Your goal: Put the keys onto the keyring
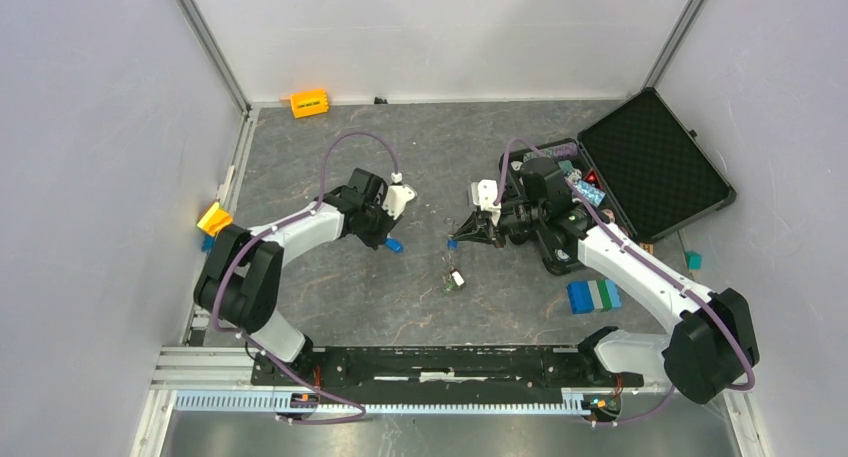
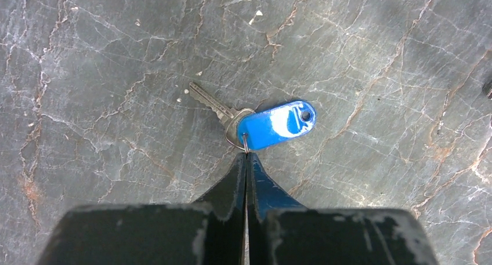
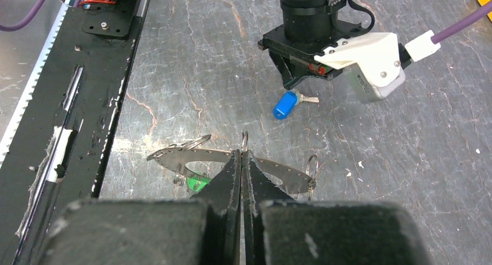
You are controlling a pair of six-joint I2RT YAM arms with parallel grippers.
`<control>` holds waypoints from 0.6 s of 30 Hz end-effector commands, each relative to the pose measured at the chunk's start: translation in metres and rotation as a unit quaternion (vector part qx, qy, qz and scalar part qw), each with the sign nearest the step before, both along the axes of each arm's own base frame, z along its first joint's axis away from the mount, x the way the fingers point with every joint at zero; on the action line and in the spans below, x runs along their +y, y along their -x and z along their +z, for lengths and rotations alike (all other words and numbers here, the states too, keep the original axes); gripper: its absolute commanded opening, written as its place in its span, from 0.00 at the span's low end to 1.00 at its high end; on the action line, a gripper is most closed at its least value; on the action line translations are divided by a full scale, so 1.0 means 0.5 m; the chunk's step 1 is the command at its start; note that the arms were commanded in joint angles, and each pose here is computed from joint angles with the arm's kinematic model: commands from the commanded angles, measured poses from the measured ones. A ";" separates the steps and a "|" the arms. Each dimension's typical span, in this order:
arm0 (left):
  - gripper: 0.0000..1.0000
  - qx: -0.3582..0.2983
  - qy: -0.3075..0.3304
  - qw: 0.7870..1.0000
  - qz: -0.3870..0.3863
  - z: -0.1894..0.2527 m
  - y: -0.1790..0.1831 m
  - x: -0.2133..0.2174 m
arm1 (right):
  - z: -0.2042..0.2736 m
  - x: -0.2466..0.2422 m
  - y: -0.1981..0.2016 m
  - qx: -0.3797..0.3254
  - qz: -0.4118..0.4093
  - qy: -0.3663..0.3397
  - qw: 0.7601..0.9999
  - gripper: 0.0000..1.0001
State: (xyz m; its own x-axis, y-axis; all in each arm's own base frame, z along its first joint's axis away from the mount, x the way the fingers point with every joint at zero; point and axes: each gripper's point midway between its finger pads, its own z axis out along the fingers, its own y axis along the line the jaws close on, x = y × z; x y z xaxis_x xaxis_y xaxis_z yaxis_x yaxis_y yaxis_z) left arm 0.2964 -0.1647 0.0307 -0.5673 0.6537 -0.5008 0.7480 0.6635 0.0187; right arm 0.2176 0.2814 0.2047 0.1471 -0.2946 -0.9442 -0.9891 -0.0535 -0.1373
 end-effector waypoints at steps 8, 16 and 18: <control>0.02 -0.061 0.115 0.986 -0.100 0.087 0.003 -0.043 | 0.015 0.006 -0.002 -0.015 0.013 -0.015 1.000 0.00; 0.02 -0.098 0.190 0.957 -0.198 0.163 0.075 -0.070 | 0.011 0.007 -0.005 -0.016 0.011 -0.012 1.000 0.00; 0.02 -0.107 0.215 0.949 -0.206 0.193 0.089 -0.081 | 0.009 0.007 -0.010 -0.016 0.006 -0.010 1.000 0.00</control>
State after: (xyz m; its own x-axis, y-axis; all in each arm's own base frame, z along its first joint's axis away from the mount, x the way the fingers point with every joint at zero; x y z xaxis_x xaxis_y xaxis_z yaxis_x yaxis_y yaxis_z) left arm 0.2656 -0.1875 0.0918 -0.3087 0.5837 -0.7510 0.9044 0.4247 -0.0416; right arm 0.2181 0.2816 0.2032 0.1445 -0.2971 -0.9438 -0.9895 -0.0536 -0.1346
